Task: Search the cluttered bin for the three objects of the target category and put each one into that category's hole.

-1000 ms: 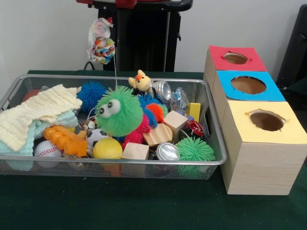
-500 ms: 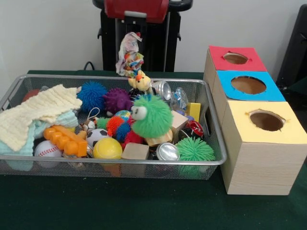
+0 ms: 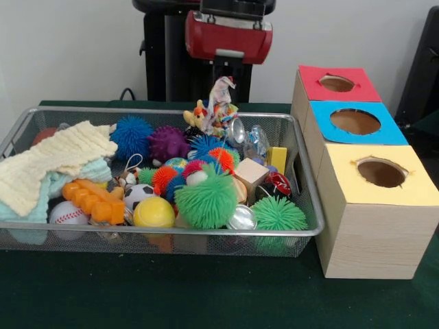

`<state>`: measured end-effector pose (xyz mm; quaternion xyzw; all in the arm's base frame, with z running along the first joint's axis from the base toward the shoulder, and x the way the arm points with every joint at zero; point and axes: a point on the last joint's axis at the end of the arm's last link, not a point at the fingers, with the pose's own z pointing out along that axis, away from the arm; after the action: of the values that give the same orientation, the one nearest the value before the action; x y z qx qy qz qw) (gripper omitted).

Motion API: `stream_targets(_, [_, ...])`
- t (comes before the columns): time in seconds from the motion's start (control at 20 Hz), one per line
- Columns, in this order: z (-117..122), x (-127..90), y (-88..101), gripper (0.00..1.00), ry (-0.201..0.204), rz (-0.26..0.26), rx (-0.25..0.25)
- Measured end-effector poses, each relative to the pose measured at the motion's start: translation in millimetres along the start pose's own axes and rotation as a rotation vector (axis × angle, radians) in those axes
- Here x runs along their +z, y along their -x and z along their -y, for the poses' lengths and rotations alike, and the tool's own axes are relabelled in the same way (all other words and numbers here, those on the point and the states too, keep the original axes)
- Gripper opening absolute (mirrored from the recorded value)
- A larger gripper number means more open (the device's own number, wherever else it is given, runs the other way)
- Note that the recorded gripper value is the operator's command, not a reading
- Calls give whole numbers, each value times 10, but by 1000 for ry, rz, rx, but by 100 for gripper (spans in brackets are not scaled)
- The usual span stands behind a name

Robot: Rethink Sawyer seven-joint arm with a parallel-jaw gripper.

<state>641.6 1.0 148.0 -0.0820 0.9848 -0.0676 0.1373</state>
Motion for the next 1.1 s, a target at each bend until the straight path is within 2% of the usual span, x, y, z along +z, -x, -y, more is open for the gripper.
stream_targets(0.25, [-195,199,-132,0,-3,-11,-25])
stream_targets(0.75, [-569,570,-404,0,-14,-75,-50])
stream_targets(0.95, [-731,639,-406,0,-4,-93,-30])
stream_targets(1.1, [-807,635,-322,0,0,-86,-11])
